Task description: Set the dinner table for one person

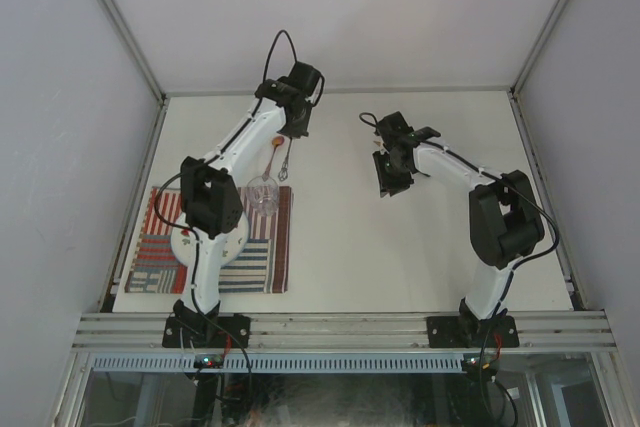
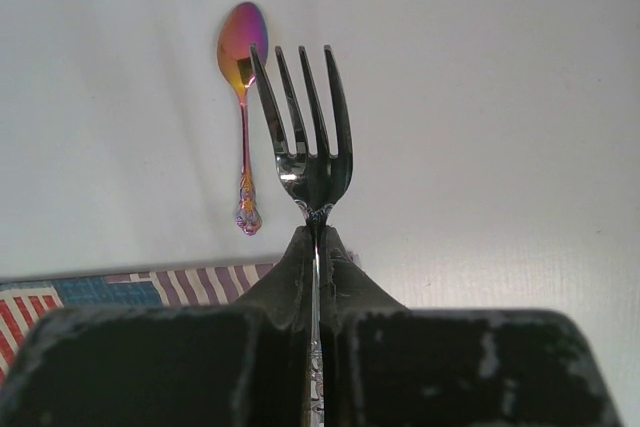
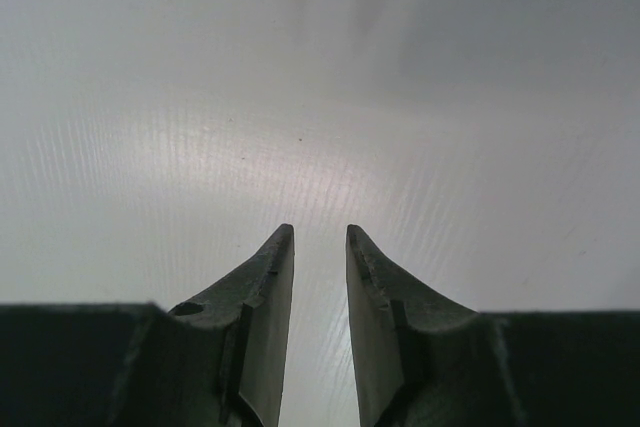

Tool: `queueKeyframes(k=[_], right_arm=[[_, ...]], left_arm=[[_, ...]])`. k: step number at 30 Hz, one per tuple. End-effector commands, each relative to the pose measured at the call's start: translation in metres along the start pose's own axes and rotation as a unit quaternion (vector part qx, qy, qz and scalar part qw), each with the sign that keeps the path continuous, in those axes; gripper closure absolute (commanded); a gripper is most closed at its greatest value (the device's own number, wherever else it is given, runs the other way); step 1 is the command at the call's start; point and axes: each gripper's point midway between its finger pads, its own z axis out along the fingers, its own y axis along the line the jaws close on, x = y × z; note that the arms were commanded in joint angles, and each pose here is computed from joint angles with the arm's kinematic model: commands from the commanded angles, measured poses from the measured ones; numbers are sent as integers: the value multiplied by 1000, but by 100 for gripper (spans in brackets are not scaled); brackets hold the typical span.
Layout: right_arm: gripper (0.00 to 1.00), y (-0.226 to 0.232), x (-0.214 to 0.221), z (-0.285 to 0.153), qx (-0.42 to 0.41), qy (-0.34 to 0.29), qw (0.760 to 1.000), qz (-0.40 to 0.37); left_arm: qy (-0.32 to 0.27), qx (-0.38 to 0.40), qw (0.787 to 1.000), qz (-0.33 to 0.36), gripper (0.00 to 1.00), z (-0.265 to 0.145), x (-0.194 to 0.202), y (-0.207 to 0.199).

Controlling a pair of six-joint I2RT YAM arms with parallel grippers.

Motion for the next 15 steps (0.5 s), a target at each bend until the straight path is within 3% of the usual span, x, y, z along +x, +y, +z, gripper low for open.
queueKeyframes(k=[1, 15], right_arm=[[73, 5, -19, -8, -9, -24, 1000, -9], [73, 14, -29, -5, -18, -18, 1000, -18]], left_arm=[[-62, -20, 997, -35, 100, -48, -33, 36], [-61, -56, 995, -60, 100, -55, -26, 75]])
